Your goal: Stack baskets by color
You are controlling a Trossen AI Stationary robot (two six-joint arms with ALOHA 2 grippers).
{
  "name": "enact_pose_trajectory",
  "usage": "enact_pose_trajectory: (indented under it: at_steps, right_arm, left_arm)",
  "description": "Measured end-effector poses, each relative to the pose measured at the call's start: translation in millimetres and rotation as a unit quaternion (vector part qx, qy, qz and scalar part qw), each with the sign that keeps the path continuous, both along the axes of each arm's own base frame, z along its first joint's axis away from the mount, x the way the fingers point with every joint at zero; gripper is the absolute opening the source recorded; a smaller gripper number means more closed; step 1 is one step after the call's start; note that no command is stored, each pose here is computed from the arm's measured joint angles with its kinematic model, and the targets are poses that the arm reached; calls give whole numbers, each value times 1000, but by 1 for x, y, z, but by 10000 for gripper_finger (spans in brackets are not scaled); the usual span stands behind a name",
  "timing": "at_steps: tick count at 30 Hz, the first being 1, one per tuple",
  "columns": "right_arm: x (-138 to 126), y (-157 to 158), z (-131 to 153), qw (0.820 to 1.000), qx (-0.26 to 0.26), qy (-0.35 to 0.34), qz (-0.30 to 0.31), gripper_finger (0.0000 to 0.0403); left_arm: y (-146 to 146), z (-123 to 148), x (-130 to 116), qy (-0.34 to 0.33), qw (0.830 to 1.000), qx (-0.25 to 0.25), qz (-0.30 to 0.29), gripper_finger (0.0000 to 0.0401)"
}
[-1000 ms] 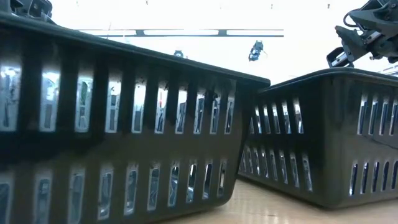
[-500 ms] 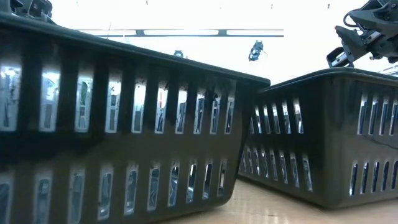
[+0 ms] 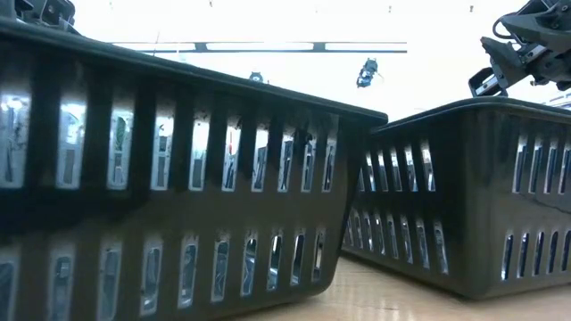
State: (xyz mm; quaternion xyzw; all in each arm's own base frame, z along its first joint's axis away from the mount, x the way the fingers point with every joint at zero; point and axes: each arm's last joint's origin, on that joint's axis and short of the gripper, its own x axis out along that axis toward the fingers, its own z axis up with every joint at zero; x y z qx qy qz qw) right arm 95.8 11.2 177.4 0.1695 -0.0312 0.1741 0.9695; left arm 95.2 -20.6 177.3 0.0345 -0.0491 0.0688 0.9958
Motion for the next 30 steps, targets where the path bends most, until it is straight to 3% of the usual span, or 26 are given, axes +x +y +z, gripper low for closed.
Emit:
enact_pose_trajectory:
  at_steps: [30]
  right_arm:
    - [0,0,1,1000,-12,-10,-7,122]
  left_arm:
    - [0,0,0,0,1000,0,0,34]
